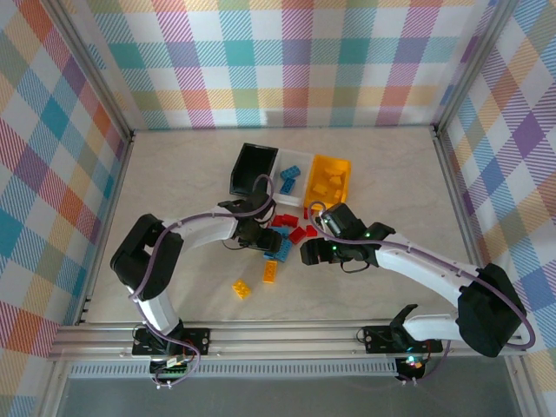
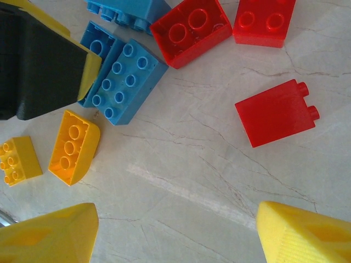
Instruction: Sort the legos into containers by color
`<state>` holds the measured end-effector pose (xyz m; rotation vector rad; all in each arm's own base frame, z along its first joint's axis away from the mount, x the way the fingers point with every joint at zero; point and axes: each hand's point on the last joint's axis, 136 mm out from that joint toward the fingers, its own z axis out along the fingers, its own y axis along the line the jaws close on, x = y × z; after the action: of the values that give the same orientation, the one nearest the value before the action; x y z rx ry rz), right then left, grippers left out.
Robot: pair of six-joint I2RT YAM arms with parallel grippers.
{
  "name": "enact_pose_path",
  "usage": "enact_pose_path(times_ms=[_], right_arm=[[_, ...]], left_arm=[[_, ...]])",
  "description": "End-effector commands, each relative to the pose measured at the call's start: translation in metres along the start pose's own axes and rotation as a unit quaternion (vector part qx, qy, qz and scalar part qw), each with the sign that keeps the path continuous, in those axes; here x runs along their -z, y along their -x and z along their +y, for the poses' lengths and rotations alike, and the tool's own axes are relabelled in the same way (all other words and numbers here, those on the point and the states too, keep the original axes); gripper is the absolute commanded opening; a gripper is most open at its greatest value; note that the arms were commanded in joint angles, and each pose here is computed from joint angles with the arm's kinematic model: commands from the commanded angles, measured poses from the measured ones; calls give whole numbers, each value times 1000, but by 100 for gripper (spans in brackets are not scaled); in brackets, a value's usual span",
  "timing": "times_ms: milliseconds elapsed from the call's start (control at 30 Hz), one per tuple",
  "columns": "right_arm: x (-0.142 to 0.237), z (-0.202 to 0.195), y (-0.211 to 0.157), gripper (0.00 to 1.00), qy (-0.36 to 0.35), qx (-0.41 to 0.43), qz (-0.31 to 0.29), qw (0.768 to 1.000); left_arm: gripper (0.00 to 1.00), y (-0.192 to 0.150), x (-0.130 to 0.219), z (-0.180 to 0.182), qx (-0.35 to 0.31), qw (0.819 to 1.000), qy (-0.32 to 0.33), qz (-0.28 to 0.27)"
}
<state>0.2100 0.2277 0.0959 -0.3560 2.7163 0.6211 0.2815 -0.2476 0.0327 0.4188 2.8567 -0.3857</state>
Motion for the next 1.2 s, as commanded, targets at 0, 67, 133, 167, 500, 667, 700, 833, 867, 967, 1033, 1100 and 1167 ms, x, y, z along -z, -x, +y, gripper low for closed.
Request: enact_pose_path(times_ms=[0,67,133,167,500,667,700,833,867,967,1033,1100,1167], right_arm=[[0,2,1,76,6,0,-6,1000],[0,2,1,76,6,0,-6,1000],[0,2,0,76,6,0,-5,1000],[0,1,0,76,6,-1,-6,1000],[-2,2,1,76,6,1,-6,1000],[-1,2,2,76,7,1,-7,1000],[-1,2,1,76,6,1,-7,1000],[0,1,1,76,4,1,-9,1000],[0,1,2,76,4,1,-10,1000],[-1,1,2,76,4,1,-11,1000],[-1,2,3,76,6,0,-13,1000],[-2,3,5,76,8,0,-14,1000],[-2,4,6,76,9,0,-15,1000]], left_arm=[[65,8,-2,-9,-4,1000,-3,-6],[65,8,-4,-8,-4,1000,1,-4],[65,8,-7,-6,-4,1000,7,-2],[65,8,-7,-4,-3,1000,13,-1],[52,1,-6,13,-3,998,55,6],[43,-1,-8,17,-2,998,65,13],[40,-1,-8,17,-3,998,66,13],[34,-2,-4,17,-3,998,69,12],[33,-2,-3,18,-3,997,70,12],[26,-2,4,18,-3,997,72,10],[23,-2,9,19,-2,997,75,8],[20,-2,17,21,-3,997,81,4],[18,-2,24,23,-5,996,89,0]])
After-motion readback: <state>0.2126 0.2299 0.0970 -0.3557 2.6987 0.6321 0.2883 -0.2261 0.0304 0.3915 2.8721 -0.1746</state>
